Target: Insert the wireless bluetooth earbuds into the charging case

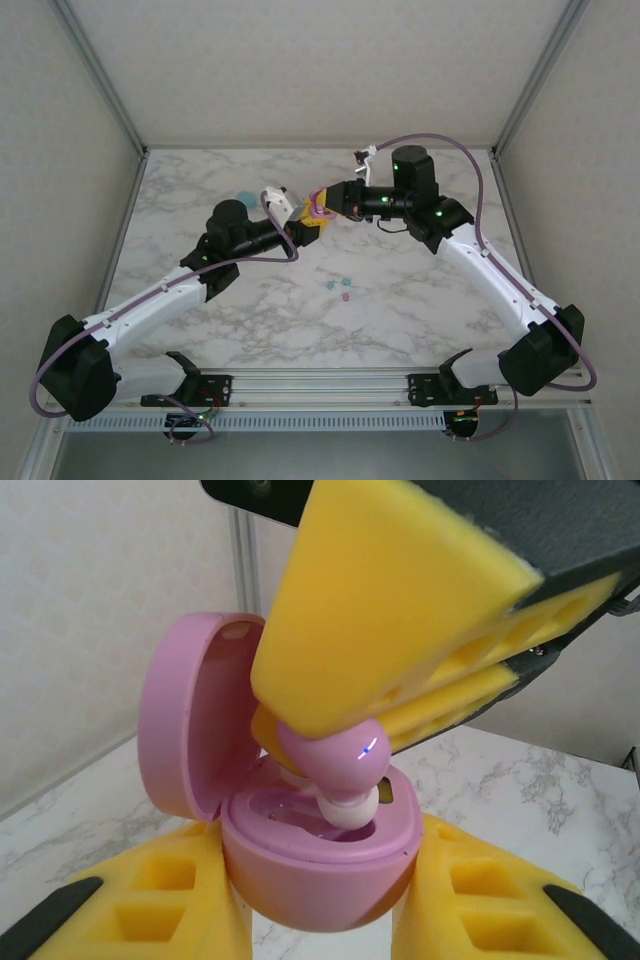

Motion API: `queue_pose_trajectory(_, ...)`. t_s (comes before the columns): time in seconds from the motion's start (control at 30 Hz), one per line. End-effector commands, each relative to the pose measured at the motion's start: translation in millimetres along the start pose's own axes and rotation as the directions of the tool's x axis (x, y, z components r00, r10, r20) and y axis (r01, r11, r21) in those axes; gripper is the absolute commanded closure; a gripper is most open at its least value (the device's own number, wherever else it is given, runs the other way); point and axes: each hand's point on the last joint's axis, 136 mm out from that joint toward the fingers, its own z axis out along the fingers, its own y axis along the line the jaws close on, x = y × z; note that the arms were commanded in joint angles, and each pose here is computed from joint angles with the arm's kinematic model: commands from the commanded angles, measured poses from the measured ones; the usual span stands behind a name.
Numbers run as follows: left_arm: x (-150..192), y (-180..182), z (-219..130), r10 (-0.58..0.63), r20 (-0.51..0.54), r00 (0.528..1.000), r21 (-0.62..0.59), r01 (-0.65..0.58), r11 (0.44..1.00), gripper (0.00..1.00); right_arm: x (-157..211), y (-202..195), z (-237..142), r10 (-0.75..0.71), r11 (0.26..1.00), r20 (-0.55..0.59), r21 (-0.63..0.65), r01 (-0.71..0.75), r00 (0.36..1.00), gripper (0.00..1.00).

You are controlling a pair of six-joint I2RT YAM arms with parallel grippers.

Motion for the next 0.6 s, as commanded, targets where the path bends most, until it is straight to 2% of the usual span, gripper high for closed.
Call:
queue_pose_trajectory(0.0, -29, -4, -2, 0.021, 0.088, 0.996, 0.000, -0.021, 1.000, 0.84, 1, 7, 5, -0.026, 1.000, -0.014, -0.005, 0.026, 1.000, 0.80)
queue_pose_trajectory(0.17, -31, 0, -3, 0.024, 0.097, 0.995, -0.027, -0.022, 0.999, 0.83, 5, 4, 7, -0.025, 1.000, -0.026, 0.018, 0.026, 0.999, 0.80)
queue_pose_trajectory(0.57, -38, 2, -4, 0.038, 0.123, 0.992, -0.043, -0.032, 0.999, 0.83, 13, -24, 11, -0.006, 0.982, -0.058, 0.188, 0.016, 0.998, 0.77)
